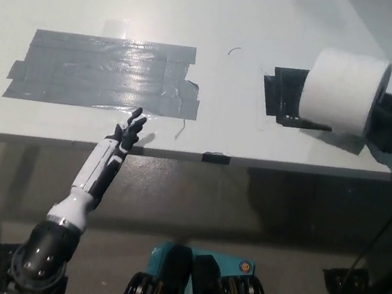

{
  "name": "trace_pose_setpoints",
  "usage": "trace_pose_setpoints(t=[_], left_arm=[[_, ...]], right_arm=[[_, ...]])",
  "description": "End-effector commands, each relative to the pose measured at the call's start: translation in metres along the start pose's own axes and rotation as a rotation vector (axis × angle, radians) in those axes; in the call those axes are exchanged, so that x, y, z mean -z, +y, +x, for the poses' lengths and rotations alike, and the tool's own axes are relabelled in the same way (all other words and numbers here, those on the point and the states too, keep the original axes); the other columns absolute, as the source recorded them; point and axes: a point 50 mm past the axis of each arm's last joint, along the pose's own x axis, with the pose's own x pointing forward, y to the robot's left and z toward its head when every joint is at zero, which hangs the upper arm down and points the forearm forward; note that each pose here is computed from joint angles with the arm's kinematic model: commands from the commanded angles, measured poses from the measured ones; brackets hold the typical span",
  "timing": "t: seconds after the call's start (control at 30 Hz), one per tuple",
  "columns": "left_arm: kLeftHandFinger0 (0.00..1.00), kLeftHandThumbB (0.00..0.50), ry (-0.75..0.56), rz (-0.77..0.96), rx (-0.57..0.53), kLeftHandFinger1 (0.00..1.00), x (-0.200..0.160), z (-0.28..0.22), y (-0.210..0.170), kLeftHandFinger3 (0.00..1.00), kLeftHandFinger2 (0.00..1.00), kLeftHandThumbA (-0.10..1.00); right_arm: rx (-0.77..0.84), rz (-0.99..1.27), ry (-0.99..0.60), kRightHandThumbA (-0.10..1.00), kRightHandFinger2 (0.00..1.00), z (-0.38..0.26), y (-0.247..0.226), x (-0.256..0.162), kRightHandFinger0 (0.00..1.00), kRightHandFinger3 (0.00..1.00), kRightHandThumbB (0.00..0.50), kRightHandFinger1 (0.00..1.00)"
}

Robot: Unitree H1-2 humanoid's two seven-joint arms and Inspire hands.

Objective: A toilet paper roll is kept on the black spot on the desk infront of the robot and the robot inserts its right thumb into the hole in the centre to grab the roll. Then it passes the roll to a person.

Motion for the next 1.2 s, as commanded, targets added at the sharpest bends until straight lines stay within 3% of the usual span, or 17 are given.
trace_pose_setpoints(t=[0.0,0.03,0.3,0.4,0.53,0.83,0.93,1.03,1.17], left_arm=[[1.00,0.450,-0.152,0.024,-0.030,1.00,-0.023,0.021,0.007,1.00,1.00,1.00],[1.00,0.434,-0.156,0.024,-0.030,1.00,-0.025,0.021,0.006,1.00,1.00,1.00],[1.00,0.327,-0.179,0.029,-0.033,1.00,-0.039,0.014,0.007,1.00,1.00,1.00],[1.00,0.291,-0.180,0.032,-0.032,1.00,-0.041,0.009,0.006,1.00,1.00,1.00],[1.00,0.248,-0.173,0.030,-0.023,1.00,-0.041,-0.001,0.003,1.00,1.00,1.00],[1.00,0.243,-0.137,0.015,-0.019,1.00,-0.031,-0.025,-0.002,1.00,1.00,1.00],[1.00,0.256,-0.120,0.013,-0.015,1.00,-0.027,-0.030,-0.003,1.00,1.00,1.00],[1.00,0.254,-0.113,0.013,-0.011,1.00,-0.025,-0.035,-0.004,1.00,1.00,1.00],[1.00,0.249,-0.102,0.013,-0.006,1.00,-0.022,-0.041,-0.006,1.00,1.00,1.00]], right_arm=[[-0.324,0.225,-0.262,-0.10,0.83,-0.010,0.051,-0.091,0.00,1.00,0.108,0.41],[-0.349,0.262,-0.278,-0.10,0.85,-0.012,0.057,-0.097,0.00,1.00,0.127,0.43],[-0.498,0.188,-0.430,-0.10,0.84,-0.030,0.115,-0.135,0.00,0.99,0.123,0.48],[-0.494,0.163,-0.434,-0.10,0.84,-0.030,0.126,-0.140,0.00,1.00,0.095,0.47],[-0.423,0.131,-0.397,-0.10,0.81,-0.024,0.133,-0.139,0.00,1.00,0.099,0.44],[-0.228,-0.145,-0.301,-0.10,0.94,-0.017,0.136,-0.134,0.00,1.00,0.127,0.51],[-0.154,-0.248,-0.267,-0.10,0.90,-0.013,0.137,-0.137,0.00,1.00,0.145,0.50],[-0.078,-0.518,-0.264,-0.10,0.99,-0.008,0.143,-0.151,0.10,1.00,0.140,0.63],[-0.007,-0.761,-0.244,-0.10,1.00,0.002,0.153,-0.164,0.19,1.00,0.162,0.67]])
